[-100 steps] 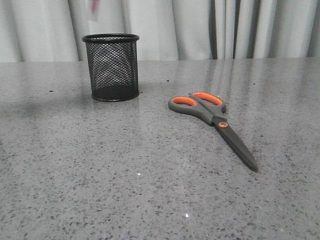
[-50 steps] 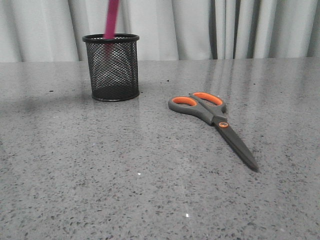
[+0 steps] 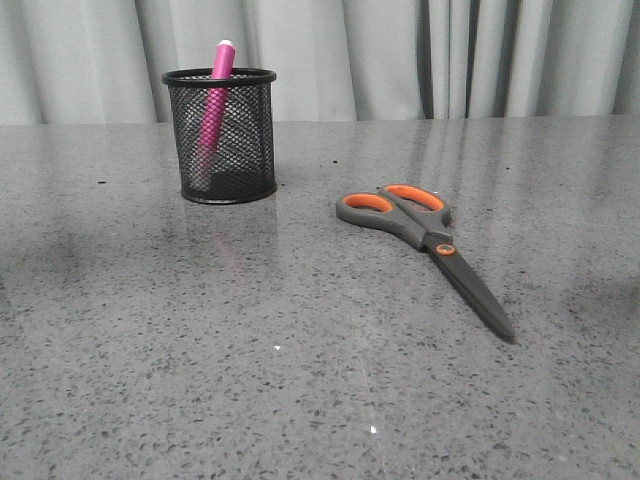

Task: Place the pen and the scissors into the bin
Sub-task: 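Lower the right gripper onto the scissors and grasp them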

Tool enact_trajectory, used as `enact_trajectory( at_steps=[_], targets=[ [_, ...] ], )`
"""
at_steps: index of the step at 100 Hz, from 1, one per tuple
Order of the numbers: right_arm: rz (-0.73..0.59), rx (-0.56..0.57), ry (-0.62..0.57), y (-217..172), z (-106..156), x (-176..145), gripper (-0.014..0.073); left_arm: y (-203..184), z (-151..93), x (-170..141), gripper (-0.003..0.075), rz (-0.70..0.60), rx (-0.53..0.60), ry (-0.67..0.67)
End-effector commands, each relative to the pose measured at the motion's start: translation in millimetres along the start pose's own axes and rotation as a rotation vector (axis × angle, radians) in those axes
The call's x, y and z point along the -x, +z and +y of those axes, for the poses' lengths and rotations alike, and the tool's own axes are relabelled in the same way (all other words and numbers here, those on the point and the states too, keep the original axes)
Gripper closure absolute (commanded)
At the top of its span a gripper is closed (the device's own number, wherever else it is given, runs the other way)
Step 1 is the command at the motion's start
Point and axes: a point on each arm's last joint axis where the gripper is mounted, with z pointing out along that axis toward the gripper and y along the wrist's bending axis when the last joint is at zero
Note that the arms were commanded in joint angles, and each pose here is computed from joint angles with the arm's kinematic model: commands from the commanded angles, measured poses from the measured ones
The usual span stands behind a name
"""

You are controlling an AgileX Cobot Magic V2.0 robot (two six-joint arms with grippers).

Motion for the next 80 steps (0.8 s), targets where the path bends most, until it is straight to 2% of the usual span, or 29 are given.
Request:
enact_trajectory(
  at_steps=[1,17,25,38,52,80],
  targets=[
    [0.025,0.056,-0.050,11,18,28,0.0349,-14,-36,44,0.0728,-0.058,-0.042,0.087],
    [0.219,0.035,-0.154,46,29,51,0.0312,-32,-81,60,0.0730,0.056,-0.048,0.146],
    [0.350,-0.032,-0.176,71,23,53,0.0291,-43,-98,62,0.0730,0.087,-0.040,0.165],
    [0.490,-0.150,-0.177,104,10,55,0.0234,-61,-120,61,0.0730,0.089,-0.012,0.185],
    [0.589,-0.181,-0.163,137,4,53,0.0158,-73,-132,54,0.0730,0.078,0.027,0.191],
    [0.657,-0.238,-0.118,181,-6,52,0.0160,-75,-135,36,0.0730,0.102,0.037,0.148]
  ],
)
